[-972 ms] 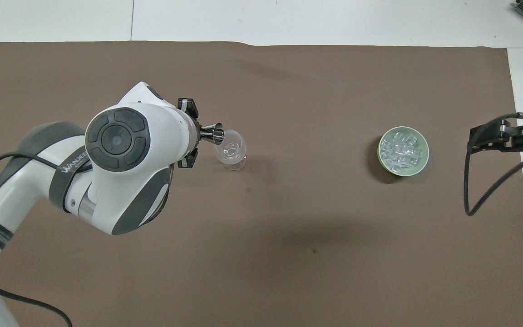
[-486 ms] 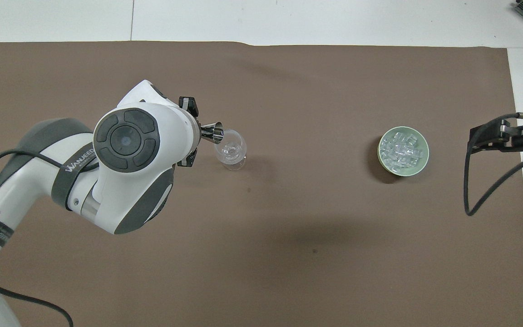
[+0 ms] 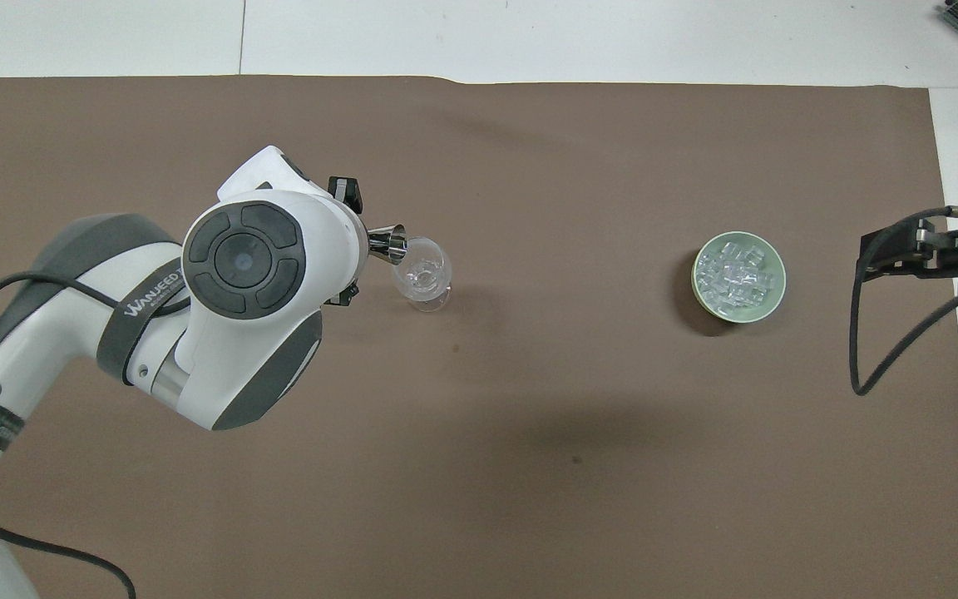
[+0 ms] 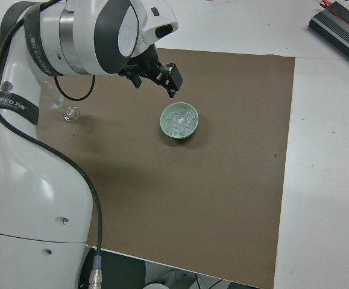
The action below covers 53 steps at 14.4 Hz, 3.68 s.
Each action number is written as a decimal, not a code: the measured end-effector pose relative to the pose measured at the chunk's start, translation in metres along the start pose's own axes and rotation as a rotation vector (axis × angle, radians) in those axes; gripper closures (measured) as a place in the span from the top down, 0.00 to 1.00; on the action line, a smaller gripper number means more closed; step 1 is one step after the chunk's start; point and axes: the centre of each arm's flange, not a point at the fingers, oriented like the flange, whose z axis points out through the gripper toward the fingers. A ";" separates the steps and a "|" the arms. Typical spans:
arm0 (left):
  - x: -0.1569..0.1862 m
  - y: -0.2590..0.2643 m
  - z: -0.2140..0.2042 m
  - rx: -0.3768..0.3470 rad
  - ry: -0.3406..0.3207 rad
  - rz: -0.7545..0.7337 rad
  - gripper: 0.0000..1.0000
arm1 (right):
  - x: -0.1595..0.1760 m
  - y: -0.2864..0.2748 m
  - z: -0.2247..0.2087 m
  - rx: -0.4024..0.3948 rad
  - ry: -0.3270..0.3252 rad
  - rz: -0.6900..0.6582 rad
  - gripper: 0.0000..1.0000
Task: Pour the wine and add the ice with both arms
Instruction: 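Tilt the bottle over the cup with the left gripper to pour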
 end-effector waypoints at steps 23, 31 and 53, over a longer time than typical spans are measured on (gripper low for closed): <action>-0.020 0.004 -0.007 -0.022 0.103 0.108 0.25 | 0.002 -0.001 -0.001 0.004 0.015 -0.002 1.00; -0.023 0.002 -0.008 -0.014 0.110 0.116 0.25 | 0.002 -0.001 -0.001 0.004 0.014 -0.002 1.00; -0.034 0.006 -0.012 -0.017 0.146 0.151 0.25 | 0.002 -0.001 0.001 0.002 0.010 -0.002 1.00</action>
